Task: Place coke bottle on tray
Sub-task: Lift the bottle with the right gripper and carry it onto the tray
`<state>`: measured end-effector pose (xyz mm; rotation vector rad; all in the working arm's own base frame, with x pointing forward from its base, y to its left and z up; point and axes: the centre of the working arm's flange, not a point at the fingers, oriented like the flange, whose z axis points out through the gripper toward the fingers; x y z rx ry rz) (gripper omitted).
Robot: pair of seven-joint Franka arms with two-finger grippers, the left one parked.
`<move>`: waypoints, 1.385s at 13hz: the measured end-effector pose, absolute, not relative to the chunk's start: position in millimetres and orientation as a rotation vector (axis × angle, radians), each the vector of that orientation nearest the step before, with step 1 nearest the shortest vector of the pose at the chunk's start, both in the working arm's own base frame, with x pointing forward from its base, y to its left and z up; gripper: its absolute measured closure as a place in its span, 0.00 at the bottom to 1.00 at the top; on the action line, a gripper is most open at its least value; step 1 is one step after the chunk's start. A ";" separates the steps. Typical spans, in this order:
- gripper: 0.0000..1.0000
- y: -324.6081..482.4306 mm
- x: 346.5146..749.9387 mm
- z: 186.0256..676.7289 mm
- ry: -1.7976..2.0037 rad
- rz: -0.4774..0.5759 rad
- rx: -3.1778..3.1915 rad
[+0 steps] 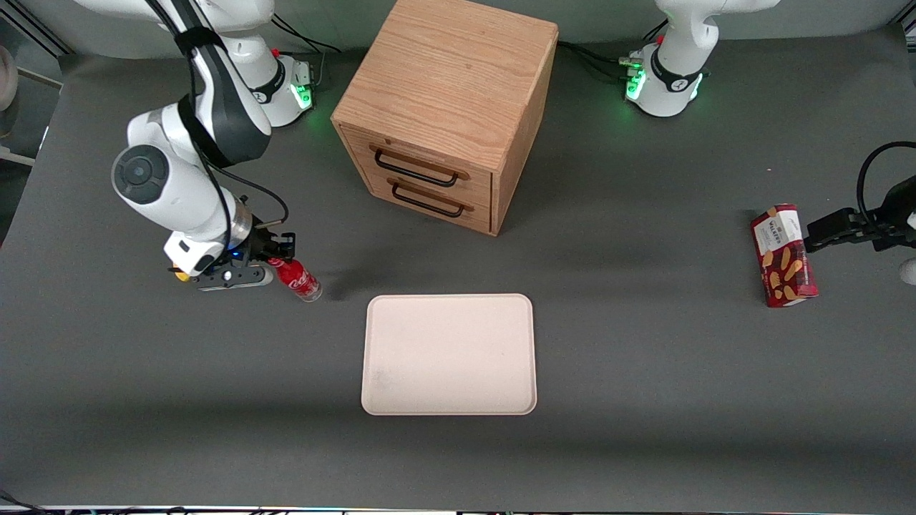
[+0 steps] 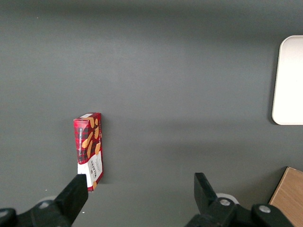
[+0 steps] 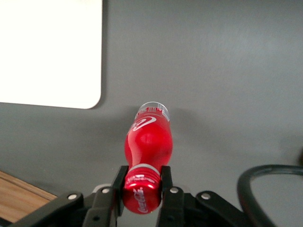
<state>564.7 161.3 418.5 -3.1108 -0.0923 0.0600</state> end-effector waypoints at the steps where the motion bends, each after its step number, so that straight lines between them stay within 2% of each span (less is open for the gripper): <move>1: 0.68 161.6 576.1 433.7 -0.108 0.050 -3.127; 4: 0.68 173.5 615.8 464.6 -0.148 0.051 -3.134; 11: 0.68 222.0 676.7 480.1 -0.279 -0.085 -3.093; 14: 0.68 253.5 691.1 472.7 -0.312 -0.135 -3.024; 18: 0.68 300.1 697.4 437.2 -0.379 -0.224 -2.986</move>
